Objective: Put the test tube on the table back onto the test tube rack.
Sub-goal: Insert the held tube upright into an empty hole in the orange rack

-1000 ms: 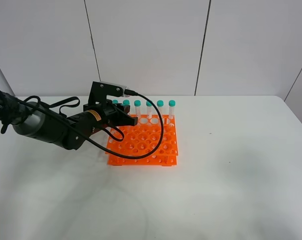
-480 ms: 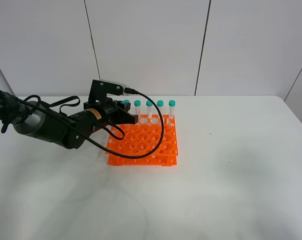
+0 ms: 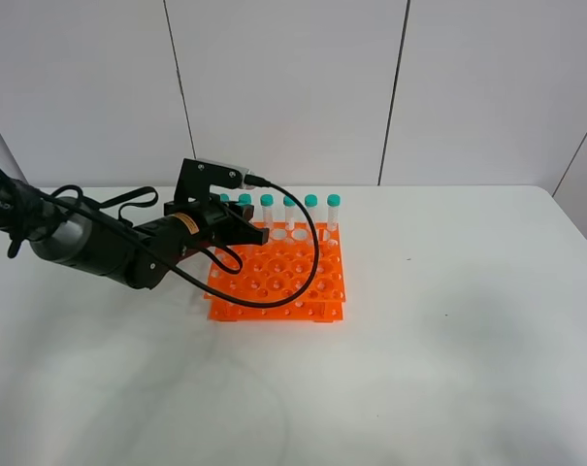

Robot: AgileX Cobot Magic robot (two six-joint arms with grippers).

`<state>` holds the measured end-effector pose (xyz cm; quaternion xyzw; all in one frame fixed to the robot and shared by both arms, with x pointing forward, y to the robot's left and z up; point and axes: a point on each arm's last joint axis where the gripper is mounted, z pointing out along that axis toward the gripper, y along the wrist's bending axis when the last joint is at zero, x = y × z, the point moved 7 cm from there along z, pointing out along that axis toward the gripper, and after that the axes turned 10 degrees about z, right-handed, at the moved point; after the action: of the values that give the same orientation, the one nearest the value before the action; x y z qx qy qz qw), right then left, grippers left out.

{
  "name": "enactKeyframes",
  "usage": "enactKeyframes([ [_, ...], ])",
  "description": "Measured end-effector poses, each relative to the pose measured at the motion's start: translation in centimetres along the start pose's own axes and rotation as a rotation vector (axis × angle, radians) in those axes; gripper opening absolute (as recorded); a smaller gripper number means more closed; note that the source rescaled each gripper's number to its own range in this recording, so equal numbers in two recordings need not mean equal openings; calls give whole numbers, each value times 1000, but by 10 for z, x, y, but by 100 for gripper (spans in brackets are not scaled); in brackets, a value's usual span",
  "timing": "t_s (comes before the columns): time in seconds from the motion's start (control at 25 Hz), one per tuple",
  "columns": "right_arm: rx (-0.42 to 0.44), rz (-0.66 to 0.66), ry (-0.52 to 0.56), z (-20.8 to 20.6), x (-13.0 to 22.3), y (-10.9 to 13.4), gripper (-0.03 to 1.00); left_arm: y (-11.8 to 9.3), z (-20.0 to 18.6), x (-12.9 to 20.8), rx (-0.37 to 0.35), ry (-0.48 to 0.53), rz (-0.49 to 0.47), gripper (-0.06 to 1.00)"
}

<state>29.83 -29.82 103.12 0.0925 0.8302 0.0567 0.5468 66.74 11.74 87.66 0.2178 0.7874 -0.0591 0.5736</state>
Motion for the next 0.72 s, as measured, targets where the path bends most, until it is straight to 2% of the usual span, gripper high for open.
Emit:
enactKeyframes([
  [0.6,0,0,0,0,0,0,79,0,2,6,-1,12,5,0],
  [0.72,0,0,0,0,0,0,79,0,2,6,-1,12,5,6],
])
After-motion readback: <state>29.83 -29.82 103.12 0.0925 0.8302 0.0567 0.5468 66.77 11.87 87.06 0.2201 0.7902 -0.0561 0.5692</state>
